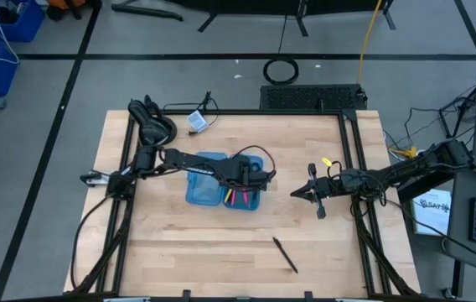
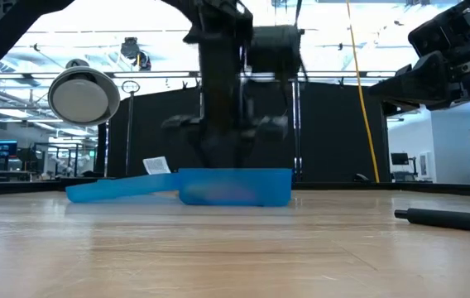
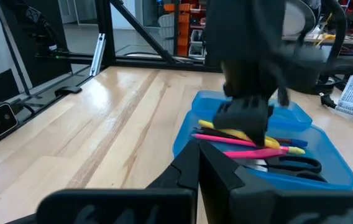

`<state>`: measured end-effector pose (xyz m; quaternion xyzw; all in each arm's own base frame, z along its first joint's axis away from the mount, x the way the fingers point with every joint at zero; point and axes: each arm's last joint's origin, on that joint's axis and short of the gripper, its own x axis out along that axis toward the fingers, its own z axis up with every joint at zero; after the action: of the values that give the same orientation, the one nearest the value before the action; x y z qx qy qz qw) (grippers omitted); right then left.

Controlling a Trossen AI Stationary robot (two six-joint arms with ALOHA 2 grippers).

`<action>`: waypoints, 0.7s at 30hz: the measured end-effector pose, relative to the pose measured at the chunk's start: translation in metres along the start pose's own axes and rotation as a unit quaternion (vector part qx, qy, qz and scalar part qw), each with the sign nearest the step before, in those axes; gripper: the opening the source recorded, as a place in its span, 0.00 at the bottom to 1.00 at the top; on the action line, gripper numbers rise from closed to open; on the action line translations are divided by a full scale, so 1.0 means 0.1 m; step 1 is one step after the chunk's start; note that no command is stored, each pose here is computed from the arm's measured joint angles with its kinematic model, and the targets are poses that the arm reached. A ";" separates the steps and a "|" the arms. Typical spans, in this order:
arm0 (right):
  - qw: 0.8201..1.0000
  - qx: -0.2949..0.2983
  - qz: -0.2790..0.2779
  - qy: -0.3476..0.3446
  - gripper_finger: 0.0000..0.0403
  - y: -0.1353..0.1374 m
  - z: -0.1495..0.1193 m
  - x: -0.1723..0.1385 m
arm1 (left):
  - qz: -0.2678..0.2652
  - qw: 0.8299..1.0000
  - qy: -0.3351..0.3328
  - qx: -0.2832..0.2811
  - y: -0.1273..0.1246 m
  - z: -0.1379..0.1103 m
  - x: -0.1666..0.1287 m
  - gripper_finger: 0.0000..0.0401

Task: Pick & place school supplies into a supply box
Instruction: Put the black pen into the blue supply box

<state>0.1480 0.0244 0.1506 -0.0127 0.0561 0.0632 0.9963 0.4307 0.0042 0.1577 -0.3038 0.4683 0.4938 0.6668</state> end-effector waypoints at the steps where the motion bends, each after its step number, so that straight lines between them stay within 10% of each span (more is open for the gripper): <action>1: 1.000 0.000 0.000 0.000 0.00 0.00 0.00 0.00 | -0.008 1.000 -0.004 0.010 -0.02 0.02 -0.06 0.45; 9: 1.000 -0.008 0.000 0.007 0.00 0.00 -0.01 0.00 | -0.049 0.983 -0.076 0.159 -0.03 0.03 -1.16 0.44; 15: 0.998 0.014 0.030 0.059 0.00 0.02 -0.11 -0.01 | -0.051 0.952 -0.168 0.252 0.35 -0.70 -2.08 0.27; 21: 0.999 0.002 0.039 0.037 0.00 0.02 -0.07 0.00 | -0.151 0.894 -0.218 0.360 0.61 -1.43 -2.24 0.05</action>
<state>0.1466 0.0264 0.1435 -0.0109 0.0932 0.1016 0.9904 0.3102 -0.1832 0.3140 0.0056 0.4059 0.2386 0.8822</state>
